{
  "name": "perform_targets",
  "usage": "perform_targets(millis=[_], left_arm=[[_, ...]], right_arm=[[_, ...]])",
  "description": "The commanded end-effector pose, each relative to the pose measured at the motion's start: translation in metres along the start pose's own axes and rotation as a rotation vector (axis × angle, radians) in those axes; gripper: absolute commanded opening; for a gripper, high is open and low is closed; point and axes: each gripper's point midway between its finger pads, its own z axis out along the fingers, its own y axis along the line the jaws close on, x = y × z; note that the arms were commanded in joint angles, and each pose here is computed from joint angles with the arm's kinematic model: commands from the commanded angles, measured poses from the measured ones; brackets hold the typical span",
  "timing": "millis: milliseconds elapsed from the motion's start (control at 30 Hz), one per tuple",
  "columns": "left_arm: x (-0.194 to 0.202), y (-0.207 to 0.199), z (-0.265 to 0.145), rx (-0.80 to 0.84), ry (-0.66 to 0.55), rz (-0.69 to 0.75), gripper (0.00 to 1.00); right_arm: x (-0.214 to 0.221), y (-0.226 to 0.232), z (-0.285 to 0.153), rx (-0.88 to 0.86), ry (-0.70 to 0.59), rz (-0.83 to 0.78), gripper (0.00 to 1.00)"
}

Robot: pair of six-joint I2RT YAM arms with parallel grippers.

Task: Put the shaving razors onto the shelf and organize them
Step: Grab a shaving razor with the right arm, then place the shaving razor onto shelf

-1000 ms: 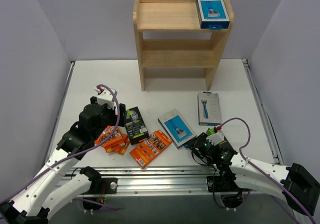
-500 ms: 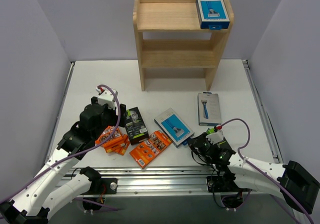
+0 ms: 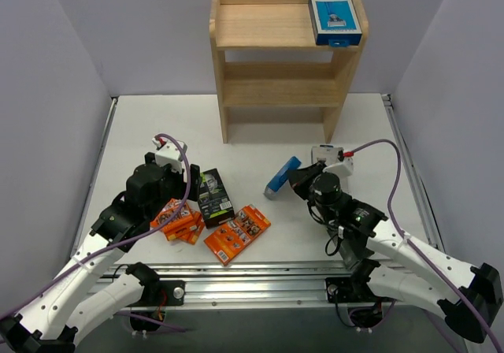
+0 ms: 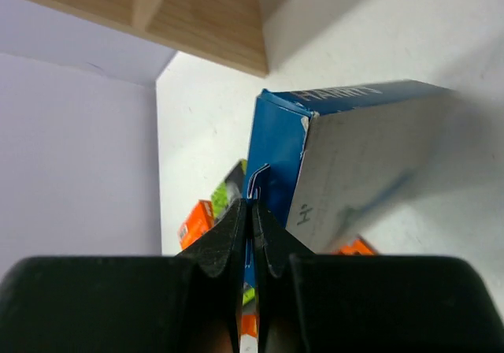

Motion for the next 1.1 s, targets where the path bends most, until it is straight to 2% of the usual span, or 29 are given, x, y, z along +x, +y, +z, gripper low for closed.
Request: perform_targets(millis=[0, 300, 667, 800, 1067], left_arm=[[-0.012, -0.004, -0.002, 0.015, -0.043, -0.013, 0.94], [-0.012, -0.002, -0.002, 0.007, -0.043, -0.008, 0.94], [-0.01, 0.0, -0.001, -0.011, -0.038, -0.003, 0.94], [-0.01, 0.002, -0.001, -0.017, -0.037, -0.002, 0.94], [-0.009, 0.0, 0.0, -0.008, -0.034, -0.002, 0.94]], right_arm=[[-0.03, 0.036, 0.0, -0.074, -0.05, -0.032, 0.0], [-0.078, 0.098, -0.007, -0.186, -0.138, -0.002, 0.0], [-0.156, 0.251, -0.036, -0.436, -0.245, 0.003, 0.0], [-0.19, 0.305, -0.062, -0.545, -0.294, 0.011, 0.0], [-0.224, 0.346, -0.093, -0.684, -0.379, 0.025, 0.0]])
